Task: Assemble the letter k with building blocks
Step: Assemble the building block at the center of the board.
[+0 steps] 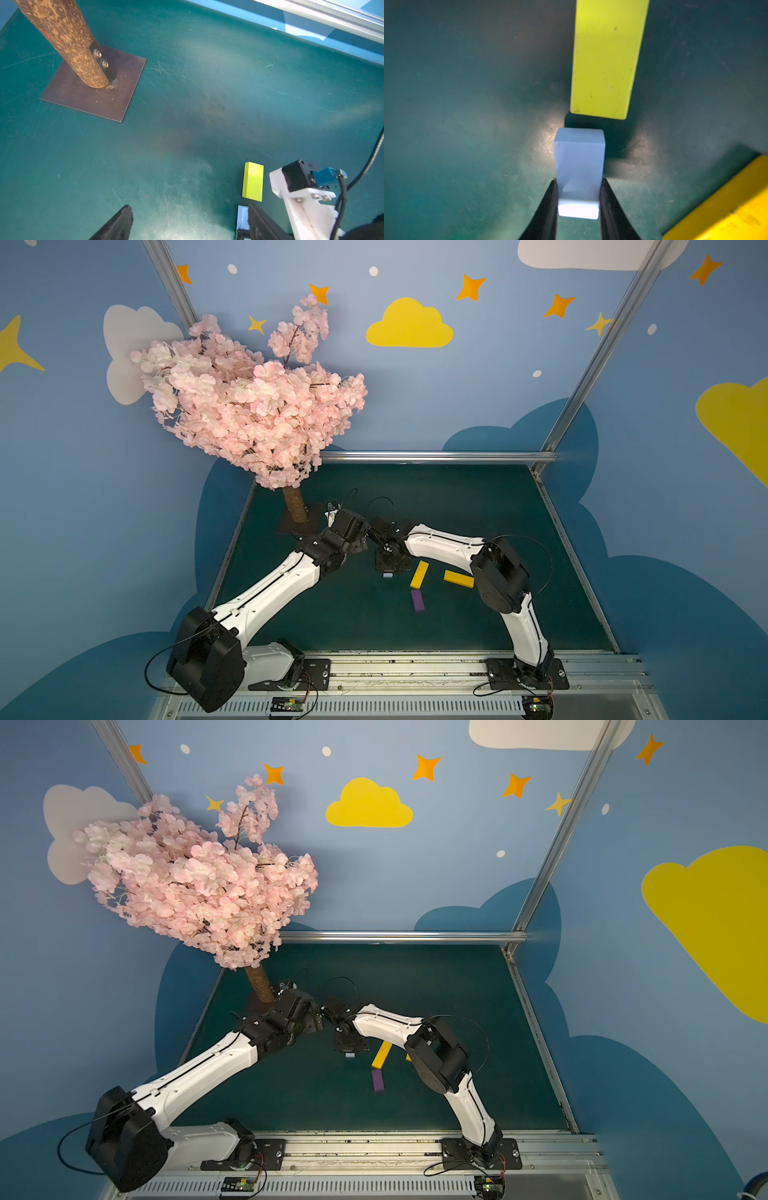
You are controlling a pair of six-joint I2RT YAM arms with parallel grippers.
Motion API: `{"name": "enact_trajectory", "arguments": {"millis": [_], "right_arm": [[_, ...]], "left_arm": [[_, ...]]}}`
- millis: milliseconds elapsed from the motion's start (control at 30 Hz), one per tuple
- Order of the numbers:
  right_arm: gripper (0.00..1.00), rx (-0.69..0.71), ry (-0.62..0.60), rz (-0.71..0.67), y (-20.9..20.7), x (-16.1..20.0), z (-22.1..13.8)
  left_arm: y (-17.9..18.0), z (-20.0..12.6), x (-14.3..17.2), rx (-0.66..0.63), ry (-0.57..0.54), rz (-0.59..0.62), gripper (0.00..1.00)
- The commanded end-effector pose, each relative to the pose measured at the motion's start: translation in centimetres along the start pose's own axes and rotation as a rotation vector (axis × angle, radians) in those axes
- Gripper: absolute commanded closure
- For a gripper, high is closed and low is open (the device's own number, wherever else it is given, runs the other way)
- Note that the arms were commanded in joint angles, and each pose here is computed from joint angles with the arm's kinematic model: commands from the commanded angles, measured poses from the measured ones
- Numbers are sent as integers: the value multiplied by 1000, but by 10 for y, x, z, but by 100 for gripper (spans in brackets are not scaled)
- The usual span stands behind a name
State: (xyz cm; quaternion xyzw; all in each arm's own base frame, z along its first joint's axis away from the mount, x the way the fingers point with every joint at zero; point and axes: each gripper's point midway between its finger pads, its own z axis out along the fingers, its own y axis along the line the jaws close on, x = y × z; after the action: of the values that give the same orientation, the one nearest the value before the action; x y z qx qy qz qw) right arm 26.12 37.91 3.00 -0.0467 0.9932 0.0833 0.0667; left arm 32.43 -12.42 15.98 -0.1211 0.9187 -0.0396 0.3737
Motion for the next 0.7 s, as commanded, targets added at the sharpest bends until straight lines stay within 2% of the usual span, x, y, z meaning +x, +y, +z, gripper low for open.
{"name": "enact_trajectory", "arguments": {"millis": [0, 667], "right_arm": [[100, 41, 19, 10, -9, 0, 4], [100, 30, 37, 7, -16, -9, 13]], "left_arm": [[2, 1, 3, -4, 7, 13, 12], [1, 3, 4, 0, 7, 15, 12]]}}
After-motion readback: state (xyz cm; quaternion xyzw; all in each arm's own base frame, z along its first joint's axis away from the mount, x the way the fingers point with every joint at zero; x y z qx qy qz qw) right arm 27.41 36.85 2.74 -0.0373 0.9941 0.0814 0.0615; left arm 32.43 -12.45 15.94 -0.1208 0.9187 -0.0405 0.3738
